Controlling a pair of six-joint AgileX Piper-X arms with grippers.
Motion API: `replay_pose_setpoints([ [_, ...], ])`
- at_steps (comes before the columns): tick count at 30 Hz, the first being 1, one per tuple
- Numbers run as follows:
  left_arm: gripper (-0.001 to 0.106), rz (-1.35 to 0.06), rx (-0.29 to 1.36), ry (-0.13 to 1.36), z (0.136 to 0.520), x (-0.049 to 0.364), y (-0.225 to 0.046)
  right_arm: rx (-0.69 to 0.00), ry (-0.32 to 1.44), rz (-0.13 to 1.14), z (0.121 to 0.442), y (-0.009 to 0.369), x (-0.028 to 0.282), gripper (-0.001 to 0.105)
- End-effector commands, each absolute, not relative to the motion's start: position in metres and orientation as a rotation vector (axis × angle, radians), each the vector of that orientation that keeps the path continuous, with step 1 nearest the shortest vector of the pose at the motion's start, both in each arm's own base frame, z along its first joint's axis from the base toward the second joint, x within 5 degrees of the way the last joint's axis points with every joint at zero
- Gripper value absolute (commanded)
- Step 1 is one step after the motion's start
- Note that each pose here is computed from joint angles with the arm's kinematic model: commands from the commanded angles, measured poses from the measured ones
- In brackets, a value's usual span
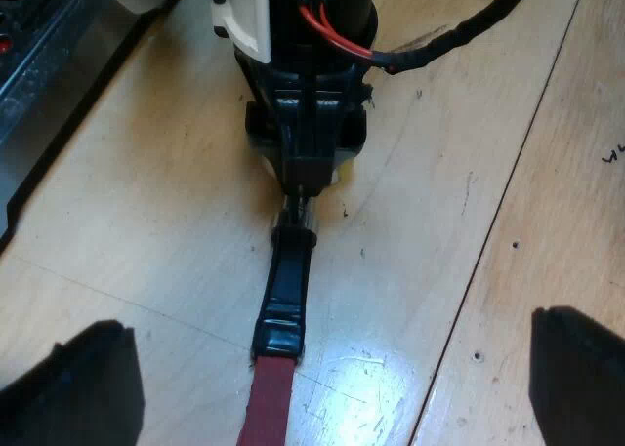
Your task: Put the handle in the coffee machine
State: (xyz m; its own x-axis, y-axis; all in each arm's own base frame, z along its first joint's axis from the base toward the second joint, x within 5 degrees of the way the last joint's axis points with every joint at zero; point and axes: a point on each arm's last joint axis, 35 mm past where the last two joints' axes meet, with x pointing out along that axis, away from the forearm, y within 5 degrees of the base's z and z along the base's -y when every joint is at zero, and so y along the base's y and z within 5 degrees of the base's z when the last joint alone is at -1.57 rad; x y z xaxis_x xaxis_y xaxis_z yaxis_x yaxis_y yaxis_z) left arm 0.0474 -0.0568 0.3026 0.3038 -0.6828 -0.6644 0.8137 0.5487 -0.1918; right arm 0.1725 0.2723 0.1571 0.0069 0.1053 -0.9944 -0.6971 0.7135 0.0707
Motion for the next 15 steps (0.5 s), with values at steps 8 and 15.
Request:
replay_pose_setpoints([
  [8, 0.081, -1.024, 0.208, 0.720, 0.306, 0.050, -0.060, -0.552, 1.448, 0.650, 0.180, 0.257, 0.164, 0.000],
  [15, 0.081, -1.079, 0.265, 0.648, 0.295, 0.055, -0.067, -0.552, 1.445, 0.649, 0.207, 0.243, 0.155, 0.000],
])
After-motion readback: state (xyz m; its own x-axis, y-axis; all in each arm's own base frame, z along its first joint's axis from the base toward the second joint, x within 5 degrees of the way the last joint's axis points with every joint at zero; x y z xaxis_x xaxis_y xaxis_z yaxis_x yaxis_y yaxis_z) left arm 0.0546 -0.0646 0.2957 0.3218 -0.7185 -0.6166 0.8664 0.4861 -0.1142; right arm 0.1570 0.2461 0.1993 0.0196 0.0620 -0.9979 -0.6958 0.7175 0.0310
